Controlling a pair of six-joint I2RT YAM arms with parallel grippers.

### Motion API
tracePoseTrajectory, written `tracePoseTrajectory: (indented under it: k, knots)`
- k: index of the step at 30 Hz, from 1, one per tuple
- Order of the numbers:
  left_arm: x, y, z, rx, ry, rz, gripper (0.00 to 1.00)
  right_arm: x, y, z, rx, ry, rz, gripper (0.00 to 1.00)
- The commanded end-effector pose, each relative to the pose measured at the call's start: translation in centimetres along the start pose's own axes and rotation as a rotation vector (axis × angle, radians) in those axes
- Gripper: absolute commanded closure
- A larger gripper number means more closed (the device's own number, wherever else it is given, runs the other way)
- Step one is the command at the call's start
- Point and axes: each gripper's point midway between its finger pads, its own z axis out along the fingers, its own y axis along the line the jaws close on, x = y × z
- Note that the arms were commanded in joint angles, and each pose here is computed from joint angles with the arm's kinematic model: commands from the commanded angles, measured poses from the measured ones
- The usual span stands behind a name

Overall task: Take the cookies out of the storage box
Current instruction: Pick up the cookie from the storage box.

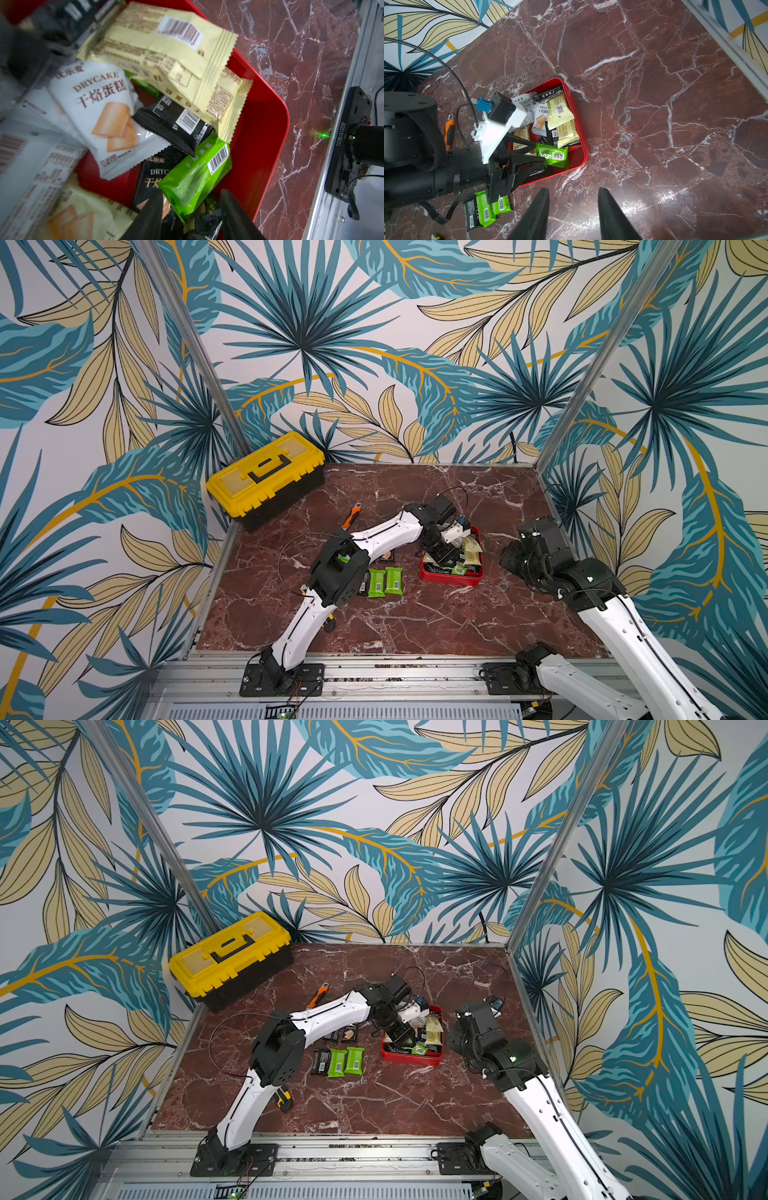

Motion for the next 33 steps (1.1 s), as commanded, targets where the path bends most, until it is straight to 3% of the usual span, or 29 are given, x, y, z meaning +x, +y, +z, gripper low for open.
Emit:
tracePoseTrajectory:
  k: [1,6,9,13,28,33]
  knots:
    - [-0.7,-0.8,-0.7,0.044,-0.004,0.011,0.52,-0.2,-0.9,-0.5,0.032,-0.013,0.017,0.56]
    - [0.1,-0.7,-0.3,0.044,0.026,0.005,0.53,-0.2,-0.9,-0.5,0.038,-0.012,0.021,0.56]
    - [-0.1,-0.2,-0.3,0.01,0.019,0.0,0.4,-0.2,-0.9,-0.4,0.039,-0.009,0.02,0.56]
    - [-0.7,0.1,-0.2,-0.003,-0.001,-0.006,0.36,-0.1,-0.8,-0.3,0.04,-0.005,0.021,0.56]
    - [-1.5,-0.9,0.4,0.115,-0.035,-0.064,0.69,-0.1,-0.9,-0.4,0.04,-0.007,0.026,0.56]
    - [-1.6,-0.8,0.3,0.121,-0.042,-0.072,0.72,-0.1,-0.9,-0.4,0.039,-0.006,0.025,0.56]
